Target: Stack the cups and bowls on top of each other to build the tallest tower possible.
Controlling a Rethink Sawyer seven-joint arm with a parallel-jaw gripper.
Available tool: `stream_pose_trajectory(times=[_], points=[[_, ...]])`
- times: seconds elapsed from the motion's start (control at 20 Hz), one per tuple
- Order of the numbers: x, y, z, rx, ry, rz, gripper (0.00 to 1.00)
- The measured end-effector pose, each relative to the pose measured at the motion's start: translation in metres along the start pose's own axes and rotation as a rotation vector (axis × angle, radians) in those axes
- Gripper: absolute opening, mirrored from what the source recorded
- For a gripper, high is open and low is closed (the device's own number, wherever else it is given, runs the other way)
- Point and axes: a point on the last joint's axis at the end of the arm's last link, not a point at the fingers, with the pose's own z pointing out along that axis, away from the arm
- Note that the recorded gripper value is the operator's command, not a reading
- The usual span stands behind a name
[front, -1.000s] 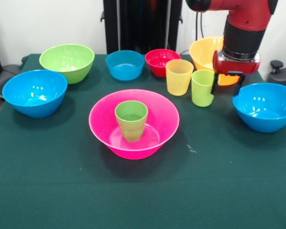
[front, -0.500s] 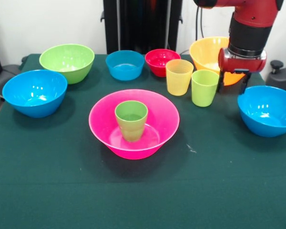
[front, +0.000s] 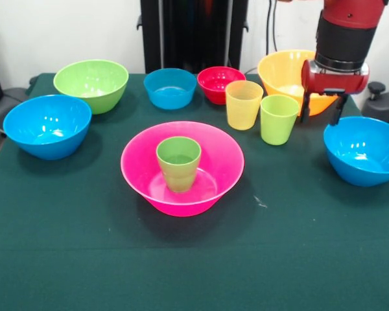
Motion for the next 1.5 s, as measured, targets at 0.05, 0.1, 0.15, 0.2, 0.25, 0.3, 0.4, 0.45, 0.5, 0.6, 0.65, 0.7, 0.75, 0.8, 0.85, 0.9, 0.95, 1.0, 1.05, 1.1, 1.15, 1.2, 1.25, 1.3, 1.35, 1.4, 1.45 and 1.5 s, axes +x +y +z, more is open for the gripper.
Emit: stream_pose_trajectory(times=[0.05, 0.1, 0.15, 0.2, 0.25, 0.3, 0.4, 0.45, 0.5, 0.6, 0.65, 0.7, 0.75, 0.8, 0.85, 0.9, 0.95, 1.0, 1.05, 1.1, 1.15, 1.2, 1.25, 1.3, 1.35, 1.4, 1.45, 1.5], points=[[-0.001, 0.0, -0.001, -0.001, -0.002, 0.002, 1.0], [-0.004, 0.001, -0.005, -0.006, -0.008, 0.012, 1.0], [-0.006, 0.002, -0.007, -0.008, -0.01, 0.017, 1.0], [-0.007, 0.002, -0.008, -0.009, -0.011, 0.02, 1.0], [-0.008, 0.003, -0.01, -0.012, -0.014, 0.026, 1.0], [-0.009, 0.003, -0.01, -0.013, -0.015, 0.028, 1.0], [-0.008, 0.006, -0.01, -0.013, -0.012, 0.03, 1.0], [-0.007, 0.007, -0.009, -0.013, -0.011, 0.03, 1.0], [-0.006, 0.009, -0.008, -0.01, -0.01, 0.028, 1.0], [-0.004, 0.011, -0.006, -0.006, -0.008, 0.024, 1.0], [-0.003, 0.013, -0.004, -0.002, -0.007, 0.021, 1.0], [-0.001, 0.015, -0.003, 0.002, -0.005, 0.017, 1.0], [0.0, 0.017, -0.001, 0.004, -0.004, 0.014, 1.0], [0.003, 0.021, 0.002, 0.009, -0.001, 0.008, 1.0], [0.004, 0.023, 0.004, 0.011, 0.001, 0.005, 1.0], [0.006, 0.027, 0.008, 0.015, 0.004, 0.0, 1.0], [0.008, 0.029, 0.01, 0.018, 0.006, -0.004, 1.0], [0.011, 0.031, 0.015, 0.023, 0.01, -0.01, 1.0], [0.013, 0.033, 0.017, 0.026, 0.011, -0.014, 1.0], [0.015, 0.034, 0.02, 0.03, 0.012, -0.018, 1.0], [0.017, 0.034, 0.025, 0.035, 0.015, -0.023, 1.0], [0.02, 0.033, 0.03, 0.041, 0.017, -0.026, 1.0], [0.021, 0.031, 0.035, 0.047, 0.02, -0.026, 1.0], [0.022, 0.029, 0.038, 0.05, 0.02, -0.025, 1.0], [0.022, 0.027, 0.042, 0.054, 0.02, -0.024, 1.0], [0.022, 0.024, 0.045, 0.058, 0.019, -0.023, 1.0], [0.022, 0.023, 0.048, 0.061, 0.017, -0.022, 1.0], [0.022, 0.021, 0.05, 0.063, 0.015, -0.021, 1.0]])
